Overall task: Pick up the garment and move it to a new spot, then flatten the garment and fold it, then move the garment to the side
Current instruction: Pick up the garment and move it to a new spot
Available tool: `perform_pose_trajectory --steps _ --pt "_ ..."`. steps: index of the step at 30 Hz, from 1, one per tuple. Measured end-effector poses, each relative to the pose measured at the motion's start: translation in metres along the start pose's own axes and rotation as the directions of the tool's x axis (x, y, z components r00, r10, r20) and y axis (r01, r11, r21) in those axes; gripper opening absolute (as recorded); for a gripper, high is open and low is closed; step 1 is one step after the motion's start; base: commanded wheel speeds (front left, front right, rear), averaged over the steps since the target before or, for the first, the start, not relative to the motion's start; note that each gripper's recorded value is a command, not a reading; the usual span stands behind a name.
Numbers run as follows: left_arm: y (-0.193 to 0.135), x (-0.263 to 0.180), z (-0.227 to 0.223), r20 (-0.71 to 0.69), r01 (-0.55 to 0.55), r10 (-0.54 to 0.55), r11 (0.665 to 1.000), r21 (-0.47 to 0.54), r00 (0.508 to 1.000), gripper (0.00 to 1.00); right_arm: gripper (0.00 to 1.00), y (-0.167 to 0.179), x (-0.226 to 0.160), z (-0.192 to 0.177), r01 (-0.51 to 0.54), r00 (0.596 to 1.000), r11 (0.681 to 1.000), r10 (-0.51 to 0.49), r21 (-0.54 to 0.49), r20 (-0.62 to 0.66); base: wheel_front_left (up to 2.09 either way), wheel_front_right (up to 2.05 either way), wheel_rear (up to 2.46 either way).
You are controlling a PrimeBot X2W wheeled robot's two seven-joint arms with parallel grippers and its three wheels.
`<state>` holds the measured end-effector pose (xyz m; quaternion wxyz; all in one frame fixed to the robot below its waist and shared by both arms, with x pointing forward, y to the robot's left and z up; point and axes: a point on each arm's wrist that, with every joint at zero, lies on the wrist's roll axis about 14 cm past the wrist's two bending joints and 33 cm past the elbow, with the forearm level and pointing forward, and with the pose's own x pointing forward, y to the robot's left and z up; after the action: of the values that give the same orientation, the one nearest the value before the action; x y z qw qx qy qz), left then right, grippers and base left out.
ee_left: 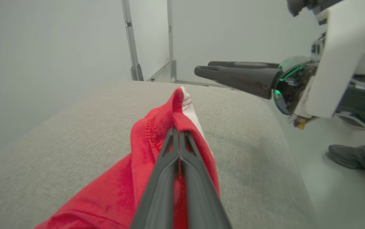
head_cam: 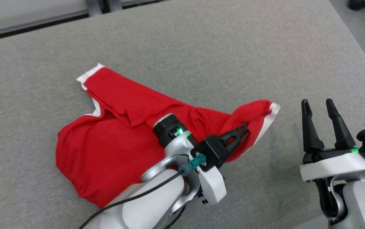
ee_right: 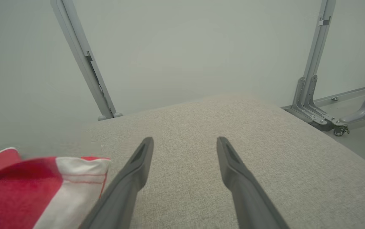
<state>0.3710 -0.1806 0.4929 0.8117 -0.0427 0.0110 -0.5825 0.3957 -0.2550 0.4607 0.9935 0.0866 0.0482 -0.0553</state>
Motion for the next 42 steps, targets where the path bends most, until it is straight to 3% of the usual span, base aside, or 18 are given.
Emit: perform_pose_trajectory --steps 4,5,6,12,16,19,24,29,34,38,42 --pt "-0.022 0.003 -0.043 -0.125 0.098 -0.103 0.994 -0.043 0.987 0.00 1.00 -0.013 -0.001 -0.011 0.040 0.999 0.999 -0.041 -0.005 -0.028 0.00 0.00 0.00" --pt "-0.025 0.003 -0.047 -0.136 0.110 -0.116 0.993 -0.052 0.984 0.24 1.00 -0.015 0.000 -0.013 0.045 0.999 0.999 -0.045 -0.006 -0.031 0.00 0.00 0.00" --pt "-0.025 0.003 -0.049 -0.139 0.107 -0.116 0.992 -0.068 0.983 1.00 1.00 -0.015 0.001 -0.014 0.042 0.999 0.999 -0.043 -0.008 -0.033 0.00 0.00 0.00" --pt "-0.009 -0.003 -0.029 -0.055 0.021 -0.025 0.998 -0.066 0.998 1.00 1.00 -0.007 0.008 -0.009 0.005 1.000 1.000 -0.006 -0.025 -0.016 0.00 0.00 0.00" --pt "0.025 -0.013 0.001 0.040 -0.137 0.139 0.989 -0.060 0.989 1.00 1.00 0.002 0.010 -0.001 -0.027 1.000 0.999 0.027 -0.041 0.005 0.00 0.00 0.00" --pt "0.057 -0.033 0.015 0.075 -0.277 0.282 0.959 -0.067 0.957 1.00 1.00 0.008 0.011 0.002 -0.051 0.999 0.997 0.052 -0.051 0.007 0.00 0.00 0.00" --pt "0.120 -0.095 0.038 0.129 -0.538 0.543 0.840 -0.071 0.830 1.00 1.00 0.027 0.013 0.010 -0.108 0.994 0.992 0.109 -0.062 0.017 0.00 0.00 0.00" --pt "0.163 -0.178 0.046 0.145 -0.744 0.746 0.663 -0.077 0.650 1.00 1.00 0.044 0.013 0.013 -0.158 0.987 0.985 0.159 -0.070 0.011 0.00 0.00 0.00" --pt "0.178 -0.256 0.037 0.116 -0.864 0.864 0.498 -0.066 0.489 1.00 1.00 0.062 0.012 0.015 -0.208 0.978 0.975 0.209 -0.075 0.007 0.00 0.00 0.00" --pt "0.173 -0.300 0.030 0.089 -0.907 0.908 0.416 -0.065 0.410 1.00 1.00 0.074 0.009 0.016 -0.241 0.970 0.967 0.241 -0.082 -0.004 0.00 0.00 0.00" --pt "0.161 -0.320 0.025 0.074 -0.917 0.918 0.394 -0.061 0.389 1.00 1.00 0.080 0.002 0.019 -0.260 0.966 0.961 0.260 -0.093 -0.006 0.00 0.00 0.00"
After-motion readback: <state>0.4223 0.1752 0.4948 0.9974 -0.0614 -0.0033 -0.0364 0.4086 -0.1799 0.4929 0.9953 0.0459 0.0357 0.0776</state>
